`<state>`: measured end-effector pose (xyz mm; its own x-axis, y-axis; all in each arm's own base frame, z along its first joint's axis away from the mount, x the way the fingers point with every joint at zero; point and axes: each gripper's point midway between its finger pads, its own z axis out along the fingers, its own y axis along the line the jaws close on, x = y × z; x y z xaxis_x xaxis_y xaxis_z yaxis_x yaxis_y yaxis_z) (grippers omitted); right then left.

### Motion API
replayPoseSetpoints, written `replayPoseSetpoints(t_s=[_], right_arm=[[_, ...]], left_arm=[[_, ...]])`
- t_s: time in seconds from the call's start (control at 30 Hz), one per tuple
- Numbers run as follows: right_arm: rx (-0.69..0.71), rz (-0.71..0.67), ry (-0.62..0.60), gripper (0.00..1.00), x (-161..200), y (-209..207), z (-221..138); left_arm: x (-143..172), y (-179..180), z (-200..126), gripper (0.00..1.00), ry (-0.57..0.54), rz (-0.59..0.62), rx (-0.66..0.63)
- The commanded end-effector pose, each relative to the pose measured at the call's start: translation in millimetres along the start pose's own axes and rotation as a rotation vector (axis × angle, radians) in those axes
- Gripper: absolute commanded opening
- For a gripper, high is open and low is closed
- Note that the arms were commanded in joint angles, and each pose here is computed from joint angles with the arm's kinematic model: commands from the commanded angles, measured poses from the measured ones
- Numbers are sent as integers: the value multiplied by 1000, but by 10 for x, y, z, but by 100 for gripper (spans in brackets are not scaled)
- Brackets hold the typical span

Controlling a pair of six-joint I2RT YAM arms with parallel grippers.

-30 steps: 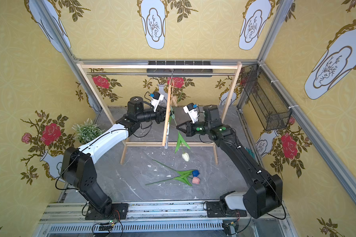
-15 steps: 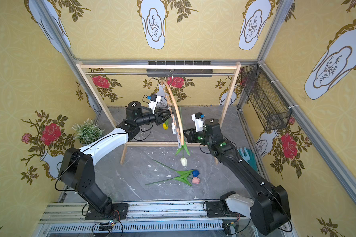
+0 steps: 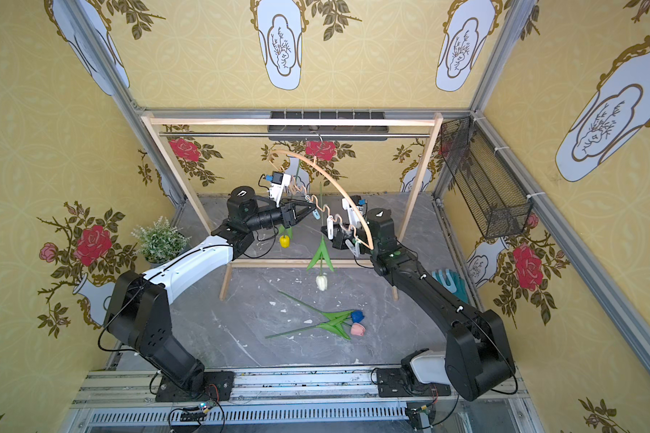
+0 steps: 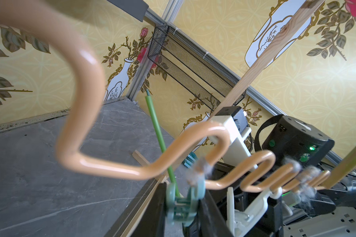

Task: Dry the flowers on a clothes hanger
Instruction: Clamp the flower onto the hanger.

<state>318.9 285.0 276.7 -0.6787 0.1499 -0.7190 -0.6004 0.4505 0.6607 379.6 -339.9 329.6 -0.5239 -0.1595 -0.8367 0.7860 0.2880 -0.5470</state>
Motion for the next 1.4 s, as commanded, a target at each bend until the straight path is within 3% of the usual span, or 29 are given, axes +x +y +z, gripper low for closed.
replayPoseSetpoints(t_s=[0.0,0.97,1.17,1.37], right_arm=[[-69,-59,-42,0,-122,164,-1],[-139,-96,-27,0,-222,291,91],[-143,-96,-27,0,-211,299,80],[-135,-91,-25,0,-179,267,71]], left_arm=[[-14,-51,11,18,-10,8,34],[75,-17,11,18,-5,-7,40],[107,32,8,29,-5,-11,26],[40,12,-12,47,-26,0,15]])
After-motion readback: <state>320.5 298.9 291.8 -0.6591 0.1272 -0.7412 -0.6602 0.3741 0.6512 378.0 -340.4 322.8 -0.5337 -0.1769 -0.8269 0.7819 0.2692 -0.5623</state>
